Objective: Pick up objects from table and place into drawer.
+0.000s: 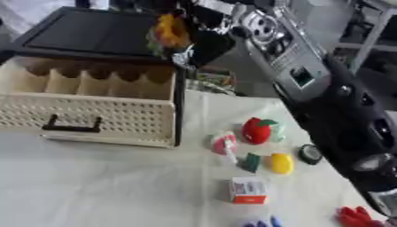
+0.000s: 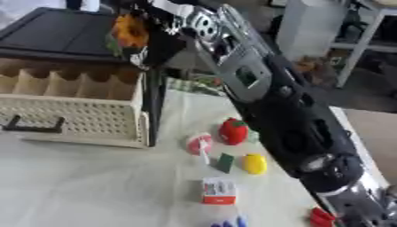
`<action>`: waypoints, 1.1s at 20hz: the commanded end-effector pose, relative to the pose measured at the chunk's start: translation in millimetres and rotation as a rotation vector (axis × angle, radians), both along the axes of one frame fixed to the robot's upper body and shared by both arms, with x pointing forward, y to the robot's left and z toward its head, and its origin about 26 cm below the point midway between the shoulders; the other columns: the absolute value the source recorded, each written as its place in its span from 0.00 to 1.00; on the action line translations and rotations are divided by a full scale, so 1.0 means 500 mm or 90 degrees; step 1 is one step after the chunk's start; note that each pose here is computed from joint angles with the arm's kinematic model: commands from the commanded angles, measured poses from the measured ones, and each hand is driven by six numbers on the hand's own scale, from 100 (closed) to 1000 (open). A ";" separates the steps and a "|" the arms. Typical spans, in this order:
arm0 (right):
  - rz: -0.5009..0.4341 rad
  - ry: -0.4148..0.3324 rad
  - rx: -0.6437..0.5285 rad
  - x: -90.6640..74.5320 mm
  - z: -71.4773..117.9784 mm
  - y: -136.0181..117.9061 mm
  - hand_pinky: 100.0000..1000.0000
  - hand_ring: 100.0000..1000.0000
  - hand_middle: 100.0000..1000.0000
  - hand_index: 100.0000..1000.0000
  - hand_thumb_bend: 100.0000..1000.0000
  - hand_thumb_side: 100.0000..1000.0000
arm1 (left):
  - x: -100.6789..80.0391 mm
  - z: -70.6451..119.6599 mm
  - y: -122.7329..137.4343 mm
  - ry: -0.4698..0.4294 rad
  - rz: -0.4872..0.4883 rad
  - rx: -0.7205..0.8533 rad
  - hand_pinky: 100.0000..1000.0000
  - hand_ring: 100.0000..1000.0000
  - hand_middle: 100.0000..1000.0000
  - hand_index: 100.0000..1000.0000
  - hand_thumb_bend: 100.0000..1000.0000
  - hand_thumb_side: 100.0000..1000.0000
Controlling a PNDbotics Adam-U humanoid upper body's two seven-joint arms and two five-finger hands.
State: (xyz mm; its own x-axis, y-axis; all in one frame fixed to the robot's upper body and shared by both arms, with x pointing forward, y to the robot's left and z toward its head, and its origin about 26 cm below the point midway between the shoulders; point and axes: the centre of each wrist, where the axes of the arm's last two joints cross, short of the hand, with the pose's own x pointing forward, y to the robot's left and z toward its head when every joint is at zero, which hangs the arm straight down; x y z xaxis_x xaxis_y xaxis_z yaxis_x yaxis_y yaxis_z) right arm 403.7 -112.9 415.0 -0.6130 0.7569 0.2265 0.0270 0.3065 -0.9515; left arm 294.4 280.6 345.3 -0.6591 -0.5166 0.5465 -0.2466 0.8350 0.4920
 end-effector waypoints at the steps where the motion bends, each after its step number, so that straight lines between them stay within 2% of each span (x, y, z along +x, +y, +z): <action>1: -0.008 -0.019 -0.003 -0.001 0.017 0.001 0.36 0.35 0.30 0.44 0.00 0.05 | -0.008 0.018 -0.001 -0.020 -0.003 0.009 0.00 0.00 0.00 0.73 0.00 0.18; 8: -0.021 -0.011 -0.018 0.021 0.001 0.000 0.42 0.40 0.38 0.54 0.00 0.12 | -0.008 0.017 -0.001 -0.017 -0.004 0.007 0.00 0.00 0.00 0.73 0.00 0.18; 11: -0.010 -0.006 -0.032 0.022 -0.001 0.001 0.47 0.45 0.46 0.63 0.00 0.17 | -0.008 0.017 -0.001 -0.017 -0.005 0.007 0.00 0.00 0.00 0.73 0.00 0.18; 16: 0.015 0.002 -0.048 0.017 0.002 0.002 0.60 0.59 0.61 0.75 0.00 0.30 | -0.007 0.016 0.000 -0.015 -0.002 0.005 0.00 0.00 0.00 0.73 0.00 0.18; 19: 0.023 0.003 -0.050 0.013 0.006 0.002 0.62 0.61 0.63 0.77 0.00 0.31 | -0.007 0.015 0.000 -0.014 -0.001 0.004 0.00 0.00 0.00 0.73 0.00 0.18; 20: 0.023 0.002 -0.049 0.012 0.008 0.002 0.63 0.63 0.66 0.82 0.06 0.37 | -0.007 0.015 0.000 -0.014 -0.001 0.004 0.00 0.00 0.00 0.73 0.00 0.18; 22: 0.020 0.001 -0.042 0.010 0.010 0.002 0.65 0.65 0.68 0.84 0.09 0.39 | -0.007 0.014 0.000 -0.013 -0.002 0.004 0.00 0.00 0.00 0.73 0.00 0.18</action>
